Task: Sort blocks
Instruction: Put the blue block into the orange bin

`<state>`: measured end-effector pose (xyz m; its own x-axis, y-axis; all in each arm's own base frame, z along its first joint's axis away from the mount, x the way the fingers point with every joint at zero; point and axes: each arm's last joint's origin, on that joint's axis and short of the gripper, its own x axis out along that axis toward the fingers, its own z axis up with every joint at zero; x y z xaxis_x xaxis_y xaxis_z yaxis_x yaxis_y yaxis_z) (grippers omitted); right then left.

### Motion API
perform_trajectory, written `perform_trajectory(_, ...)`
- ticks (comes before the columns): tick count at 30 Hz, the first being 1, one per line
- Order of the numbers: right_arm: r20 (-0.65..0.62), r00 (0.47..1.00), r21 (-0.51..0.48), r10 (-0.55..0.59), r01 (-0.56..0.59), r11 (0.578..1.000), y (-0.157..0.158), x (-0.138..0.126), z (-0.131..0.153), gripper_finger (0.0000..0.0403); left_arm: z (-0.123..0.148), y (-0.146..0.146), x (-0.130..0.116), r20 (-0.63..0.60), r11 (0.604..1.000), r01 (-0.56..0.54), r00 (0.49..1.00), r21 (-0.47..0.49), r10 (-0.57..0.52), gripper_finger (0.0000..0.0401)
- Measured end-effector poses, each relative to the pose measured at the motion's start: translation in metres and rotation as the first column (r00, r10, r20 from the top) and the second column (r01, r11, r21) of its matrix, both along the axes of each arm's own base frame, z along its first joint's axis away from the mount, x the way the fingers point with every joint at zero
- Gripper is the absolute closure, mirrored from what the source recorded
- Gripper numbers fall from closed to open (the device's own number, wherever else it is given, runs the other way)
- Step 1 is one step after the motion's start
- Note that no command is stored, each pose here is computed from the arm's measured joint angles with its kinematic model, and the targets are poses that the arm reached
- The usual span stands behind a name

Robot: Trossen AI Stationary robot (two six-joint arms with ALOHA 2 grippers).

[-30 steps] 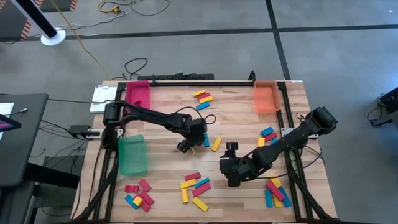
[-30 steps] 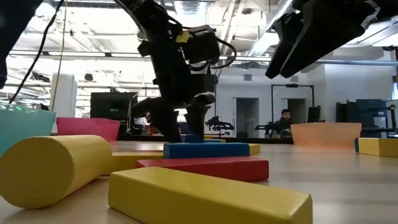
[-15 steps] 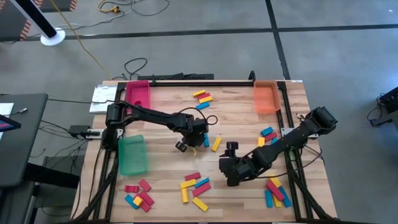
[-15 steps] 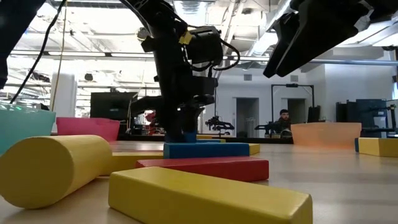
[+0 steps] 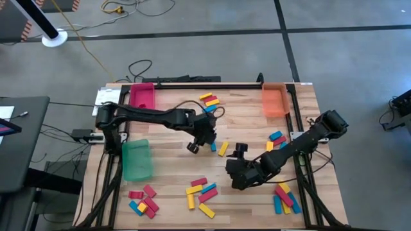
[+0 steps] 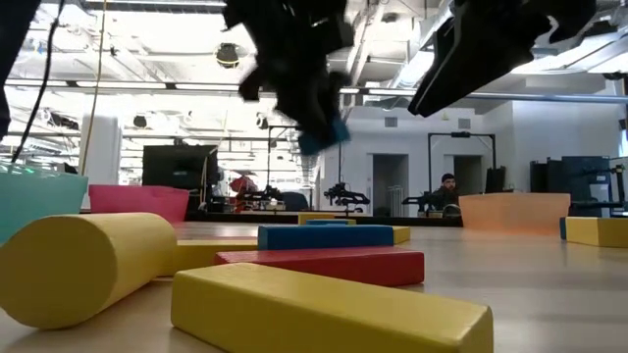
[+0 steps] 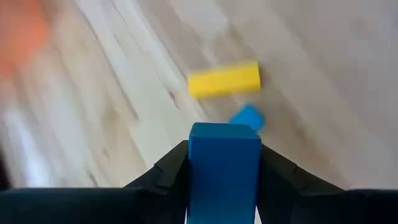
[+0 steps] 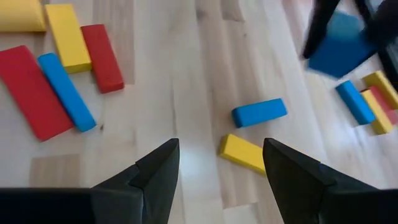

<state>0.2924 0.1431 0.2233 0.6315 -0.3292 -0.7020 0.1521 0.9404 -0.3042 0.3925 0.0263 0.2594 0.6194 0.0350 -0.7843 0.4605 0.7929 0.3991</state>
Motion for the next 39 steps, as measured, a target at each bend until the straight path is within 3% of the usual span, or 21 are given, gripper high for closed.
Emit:
perform_trajectory(6, 0.039, 0.999, -0.064, 0.027, -0.024, 0.998, 0.001, 0.004, 0.003, 0.0154, 0.054, -0.004, -0.021, 0.191, 0.996, 0.035, 0.981, -0.081, -0.019, 0.0276)
perform_trajectory(12, 0.122, 0.988, -0.116, 0.092, -0.077, 0.99, -0.006, 0.019, 0.013, 0.0154, 0.099, -0.009, -0.047, 0.363, 0.978, 0.13, 0.93, -0.163, -0.063, 0.0276)
perform_trajectory(19, 0.208, 0.972, -0.175, 0.11, -0.073, 0.982, -0.032, 0.036, 0.03, 0.0154, 0.131, -0.012, -0.075, 0.453, 0.966, 0.175, 0.889, -0.192, -0.071, 0.0276)
perform_trajectory(27, 0.322, 0.94, -0.218, 0.108, -0.037, 0.975, -0.07, 0.039, 0.063, 0.0154, 0.15, -0.006, -0.107, 0.479, 0.968, 0.153, 0.877, -0.197, -0.041, 0.0276)
perform_trajectory(30, 0.412, 0.901, -0.196, 0.139, -0.061, 0.979, -0.085, 0.038, 0.083, 0.0154, 0.149, -0.004, -0.114, 0.507, 0.966, 0.165, 0.861, -0.197, -0.044, 0.0276)
perform_trajectory(34, 0.505, 0.847, -0.184, 0.165, -0.08, 0.98, -0.104, 0.036, 0.103, 0.0154, 0.146, 0.002, -0.119, 0.583, 0.967, 0.176, 0.811, -0.186, -0.036, 0.0276)
perform_trajectory(39, 0.58, 0.797, -0.167, 0.165, -0.082, 0.983, -0.126, 0.036, 0.115, 0.0154, 0.145, 0.009, -0.123, 0.702, 0.958, 0.223, 0.711, -0.179, -0.035, 0.0276)
